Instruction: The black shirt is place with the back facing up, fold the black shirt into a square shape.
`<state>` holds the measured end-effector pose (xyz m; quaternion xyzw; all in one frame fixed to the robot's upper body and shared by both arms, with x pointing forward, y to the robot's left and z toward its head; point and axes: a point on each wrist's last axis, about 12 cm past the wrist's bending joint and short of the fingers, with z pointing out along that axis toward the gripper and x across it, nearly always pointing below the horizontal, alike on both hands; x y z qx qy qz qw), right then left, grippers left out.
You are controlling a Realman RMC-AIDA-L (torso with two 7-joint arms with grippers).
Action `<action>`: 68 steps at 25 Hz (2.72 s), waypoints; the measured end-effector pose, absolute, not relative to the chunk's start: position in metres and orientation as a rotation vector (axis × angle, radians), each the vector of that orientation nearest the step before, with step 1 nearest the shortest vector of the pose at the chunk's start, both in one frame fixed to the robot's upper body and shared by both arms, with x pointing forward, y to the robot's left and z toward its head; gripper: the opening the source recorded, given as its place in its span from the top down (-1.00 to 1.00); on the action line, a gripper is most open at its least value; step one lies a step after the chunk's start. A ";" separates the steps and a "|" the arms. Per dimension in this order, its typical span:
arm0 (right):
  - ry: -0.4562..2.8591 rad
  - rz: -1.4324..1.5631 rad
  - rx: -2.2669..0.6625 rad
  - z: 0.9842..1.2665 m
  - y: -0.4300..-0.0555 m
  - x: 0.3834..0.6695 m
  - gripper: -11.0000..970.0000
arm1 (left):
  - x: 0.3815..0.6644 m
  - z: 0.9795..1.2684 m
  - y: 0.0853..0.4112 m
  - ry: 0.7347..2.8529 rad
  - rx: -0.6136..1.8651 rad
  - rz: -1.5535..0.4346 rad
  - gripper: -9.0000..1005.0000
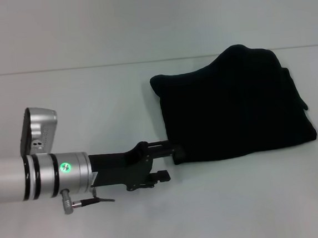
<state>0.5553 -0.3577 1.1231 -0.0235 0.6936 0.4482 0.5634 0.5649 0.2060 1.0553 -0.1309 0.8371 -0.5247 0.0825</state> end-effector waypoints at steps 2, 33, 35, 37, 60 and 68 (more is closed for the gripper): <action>1.633 1.053 -0.059 1.121 -0.357 0.555 -0.45 | 0.564 1.053 0.203 2.493 -0.411 -1.575 -0.75; 1.625 1.037 -0.091 1.113 -0.352 0.550 -0.45 | 0.580 1.036 0.175 2.531 -0.518 -1.372 0.26; 1.626 1.037 -0.090 1.113 -0.352 0.550 -0.45 | 0.581 1.036 0.173 2.532 -0.510 -1.363 0.26; 1.626 1.038 -0.089 1.113 -0.352 0.550 -0.45 | 0.583 1.037 0.169 2.531 -0.499 -1.354 0.26; 1.617 1.056 -0.073 1.114 -0.352 0.551 -0.45 | 0.578 1.042 0.185 2.475 -0.323 -1.364 0.92; 1.621 1.045 -0.041 1.112 -0.352 0.553 -0.45 | 0.545 1.035 0.246 2.395 -0.457 -1.398 0.85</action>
